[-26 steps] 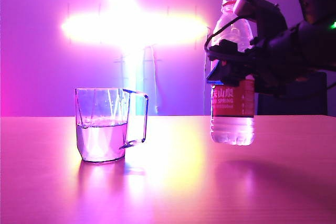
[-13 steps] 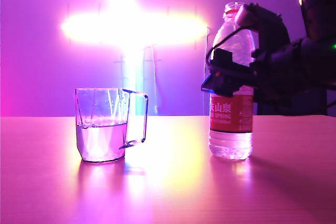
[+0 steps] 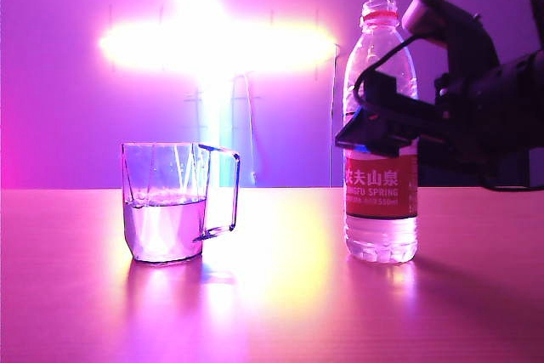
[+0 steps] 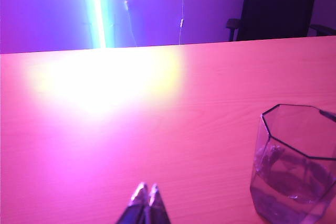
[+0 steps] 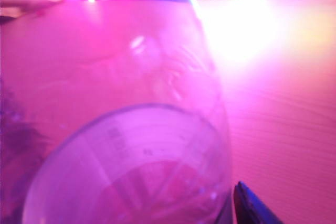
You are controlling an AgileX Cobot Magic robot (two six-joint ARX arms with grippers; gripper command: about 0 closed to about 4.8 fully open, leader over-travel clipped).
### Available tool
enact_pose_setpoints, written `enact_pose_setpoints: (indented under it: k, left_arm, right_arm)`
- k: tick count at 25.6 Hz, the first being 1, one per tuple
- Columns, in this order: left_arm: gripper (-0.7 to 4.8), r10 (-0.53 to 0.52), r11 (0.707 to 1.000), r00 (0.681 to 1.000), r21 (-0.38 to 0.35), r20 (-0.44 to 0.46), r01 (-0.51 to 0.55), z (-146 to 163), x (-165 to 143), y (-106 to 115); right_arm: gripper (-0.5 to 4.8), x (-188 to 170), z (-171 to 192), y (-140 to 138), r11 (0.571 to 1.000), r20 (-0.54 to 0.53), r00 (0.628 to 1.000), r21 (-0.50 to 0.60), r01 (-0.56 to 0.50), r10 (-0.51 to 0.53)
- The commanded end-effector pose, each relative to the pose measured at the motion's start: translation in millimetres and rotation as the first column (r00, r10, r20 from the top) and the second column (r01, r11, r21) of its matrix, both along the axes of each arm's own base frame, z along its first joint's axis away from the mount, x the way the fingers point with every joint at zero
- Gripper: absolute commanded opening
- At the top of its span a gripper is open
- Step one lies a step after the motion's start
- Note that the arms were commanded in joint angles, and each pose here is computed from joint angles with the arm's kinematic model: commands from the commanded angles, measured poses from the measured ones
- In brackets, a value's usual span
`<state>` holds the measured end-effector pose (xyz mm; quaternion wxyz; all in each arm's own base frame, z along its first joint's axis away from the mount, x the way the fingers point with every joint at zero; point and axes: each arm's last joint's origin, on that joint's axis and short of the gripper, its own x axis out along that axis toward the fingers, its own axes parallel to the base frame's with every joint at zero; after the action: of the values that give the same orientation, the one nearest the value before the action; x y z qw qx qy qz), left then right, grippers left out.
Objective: Pick up the mineral water bottle on the table and pour water into the mug until it's half full.
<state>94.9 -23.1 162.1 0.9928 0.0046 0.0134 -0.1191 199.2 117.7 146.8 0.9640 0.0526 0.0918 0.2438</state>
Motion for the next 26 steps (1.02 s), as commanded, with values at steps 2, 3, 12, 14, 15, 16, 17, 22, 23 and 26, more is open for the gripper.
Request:
enact_pose_setpoints:
  k: [2, 3, 12, 14, 15, 16, 17, 22, 23, 26]
  left_arm:
    - [-0.02, -0.001, 1.0, 1.0, -0.005, 0.009, 0.001, 2, 0, 0]
    - [-0.02, 0.0, 1.0, 1.0, -0.005, 0.009, 0.0, 2, 0, 0]
    - [-0.02, 0.085, 0.996, 0.996, -0.005, 0.009, -0.085, 2, 1, 8]
    - [-0.02, 0.117, 0.993, 0.993, -0.005, 0.009, -0.117, 2, 2, 12]
    - [-0.02, 0.129, 0.992, 0.992, -0.005, 0.009, -0.129, 2, 2, 13]
    - [-0.02, 0.145, 0.989, 0.989, -0.005, 0.009, -0.145, 2, 2, 14]
    - [-0.02, 0.16, 0.987, 0.987, -0.005, 0.009, -0.16, 2, 2, 16]
    - [-0.02, 0.231, 0.973, 0.973, -0.005, 0.009, -0.231, 2, 3, 23]
    - [-0.02, 0.234, 0.972, 0.972, -0.005, 0.009, -0.234, 2, 3, 23]
    - [-0.02, 0.229, 0.973, 0.973, -0.005, 0.009, -0.229, 2, 3, 23]
  right_arm:
    - [4.79, -11, 2, -6, 1.0, 0.015, 1.0, 0.016, -0.007, 0.007]
    - [4.79, -13, 3, -8, 1.0, 0.014, 1.0, 0.015, -0.007, 0.007]
    - [4.79, -43, 10, -15, 0.999, -0.025, 0.998, -0.004, -0.05, 0.05]
    - [4.79, -52, 15, -17, 0.998, -0.035, 0.997, 0.019, -0.066, 0.066]
    - [4.79, -55, 17, -17, 0.997, -0.032, 0.997, 0.021, -0.072, 0.073]
    - [4.79, -57, 20, -17, 0.997, -0.026, 0.996, 0.025, -0.079, 0.079]
    - [4.79, -60, 23, -18, 0.997, -0.017, 0.997, 0.027, -0.071, 0.072]
    - [4.79, -74, 37, -26, 0.997, 0.023, 0.999, 0.064, -0.04, 0.038]
    - [4.79, -76, 39, -28, 0.996, 0.023, 0.999, 0.077, -0.039, 0.038]
    - [4.44, -88, 46, -37, 0.991, 0.018, 0.999, 0.13, -0.035, 0.033]
